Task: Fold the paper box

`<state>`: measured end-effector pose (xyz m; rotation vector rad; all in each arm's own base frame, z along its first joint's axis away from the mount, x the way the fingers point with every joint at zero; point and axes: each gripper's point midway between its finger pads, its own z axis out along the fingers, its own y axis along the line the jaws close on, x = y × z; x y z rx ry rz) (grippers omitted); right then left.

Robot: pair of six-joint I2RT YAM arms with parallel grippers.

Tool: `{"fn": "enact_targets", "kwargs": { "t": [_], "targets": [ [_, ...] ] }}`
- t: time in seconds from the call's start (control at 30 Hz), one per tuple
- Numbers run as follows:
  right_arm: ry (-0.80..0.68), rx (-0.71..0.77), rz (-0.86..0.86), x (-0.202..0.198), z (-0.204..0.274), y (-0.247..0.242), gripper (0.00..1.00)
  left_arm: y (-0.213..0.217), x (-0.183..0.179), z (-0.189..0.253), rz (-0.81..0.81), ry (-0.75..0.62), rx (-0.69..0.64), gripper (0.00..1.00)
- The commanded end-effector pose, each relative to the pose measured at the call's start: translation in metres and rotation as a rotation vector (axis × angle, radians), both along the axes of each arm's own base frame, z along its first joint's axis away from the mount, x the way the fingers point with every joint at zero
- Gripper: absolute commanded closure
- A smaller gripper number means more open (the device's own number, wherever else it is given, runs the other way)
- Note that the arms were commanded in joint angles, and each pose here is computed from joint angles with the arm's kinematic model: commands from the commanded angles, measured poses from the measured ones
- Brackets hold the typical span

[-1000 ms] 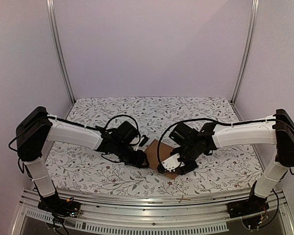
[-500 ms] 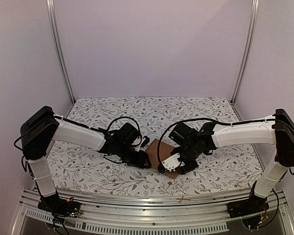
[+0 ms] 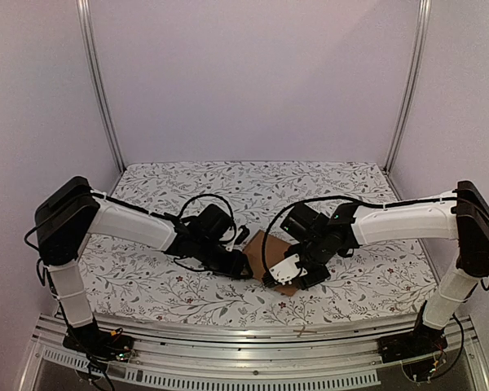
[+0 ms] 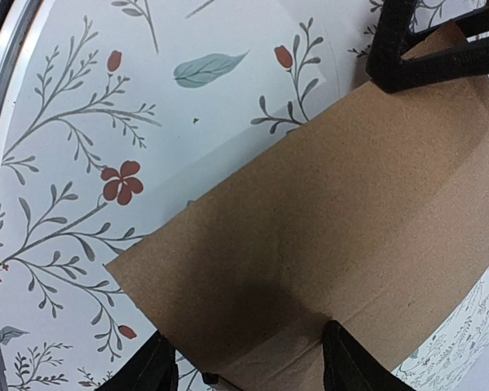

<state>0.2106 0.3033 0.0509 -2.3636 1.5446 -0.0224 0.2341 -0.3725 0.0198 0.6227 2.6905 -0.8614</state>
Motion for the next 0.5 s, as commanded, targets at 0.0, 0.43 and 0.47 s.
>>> {"fn": "enact_targets", "kwargs": {
  "t": [0.0,0.43,0.47],
  "targets": [
    [0.117,-0.123,0.001,-0.02,-0.041,-0.023,0.41,0.009,-0.003,-0.003,0.003,-0.009,0.036,0.52],
    [0.107,-0.121,-0.003,-0.018,-0.039,-0.023,0.41,0.024,-0.001,0.038,0.01,-0.081,0.053,0.51],
    [0.106,-0.122,-0.003,-0.018,-0.039,-0.023,0.41,0.024,0.001,0.039,0.013,-0.086,0.059,0.51]
  ]
}}
